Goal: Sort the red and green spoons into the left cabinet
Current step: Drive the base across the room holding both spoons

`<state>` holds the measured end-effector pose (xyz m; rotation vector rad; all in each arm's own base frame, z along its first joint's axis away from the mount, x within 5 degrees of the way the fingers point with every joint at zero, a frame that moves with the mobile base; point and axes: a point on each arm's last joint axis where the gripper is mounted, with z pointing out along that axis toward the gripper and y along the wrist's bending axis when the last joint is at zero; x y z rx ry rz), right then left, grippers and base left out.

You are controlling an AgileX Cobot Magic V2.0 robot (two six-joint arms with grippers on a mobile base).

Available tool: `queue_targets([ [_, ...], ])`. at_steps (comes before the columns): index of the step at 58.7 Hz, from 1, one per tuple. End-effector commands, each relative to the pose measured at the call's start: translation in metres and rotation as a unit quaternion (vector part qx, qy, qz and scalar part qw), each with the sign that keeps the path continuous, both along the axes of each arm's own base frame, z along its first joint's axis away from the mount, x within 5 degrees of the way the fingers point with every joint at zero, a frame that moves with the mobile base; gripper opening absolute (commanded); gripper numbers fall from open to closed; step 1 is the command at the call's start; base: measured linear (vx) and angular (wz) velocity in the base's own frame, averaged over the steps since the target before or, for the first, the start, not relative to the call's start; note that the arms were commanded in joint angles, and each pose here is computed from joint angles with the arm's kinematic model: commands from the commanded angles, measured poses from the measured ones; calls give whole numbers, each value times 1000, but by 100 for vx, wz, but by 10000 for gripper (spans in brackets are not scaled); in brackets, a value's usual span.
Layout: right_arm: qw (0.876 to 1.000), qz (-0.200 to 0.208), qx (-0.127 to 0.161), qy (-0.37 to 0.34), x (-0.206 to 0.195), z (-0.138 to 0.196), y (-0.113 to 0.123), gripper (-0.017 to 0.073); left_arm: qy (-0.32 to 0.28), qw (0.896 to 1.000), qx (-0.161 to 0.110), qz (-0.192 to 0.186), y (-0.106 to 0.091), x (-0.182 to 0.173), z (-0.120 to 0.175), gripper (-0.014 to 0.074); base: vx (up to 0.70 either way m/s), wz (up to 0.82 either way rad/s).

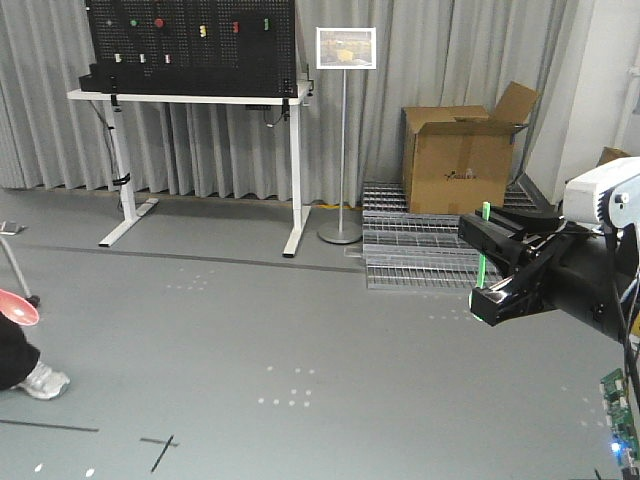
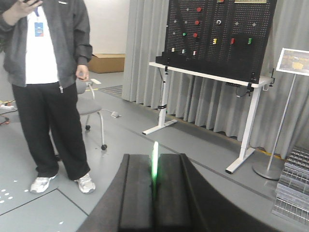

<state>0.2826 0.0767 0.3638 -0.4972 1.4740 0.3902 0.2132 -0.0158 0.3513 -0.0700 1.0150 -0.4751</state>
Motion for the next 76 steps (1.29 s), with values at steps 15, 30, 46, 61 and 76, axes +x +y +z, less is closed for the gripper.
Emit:
queue_targets([
  [15,999,13,23,-41,-9,23,0,-9,-53,998,-13,-5,0,-7,16,10,55,-6],
  [30,999,13,23,-41,-9,23,0,-9,-53,998,-13,-5,0,-7,16,10,55,-6],
  [46,999,13,23,-41,-9,23,0,-9,-53,998,-13,-5,0,-7,16,10,55,-10],
  [61,999,13,23,-41,-9,23,0,-9,-53,998,-13,-5,0,-7,16,10,54,-11],
  [76,999,13,23,-41,-9,23,0,-9,-53,998,-13,-5,0,-7,16,10,54,-7],
])
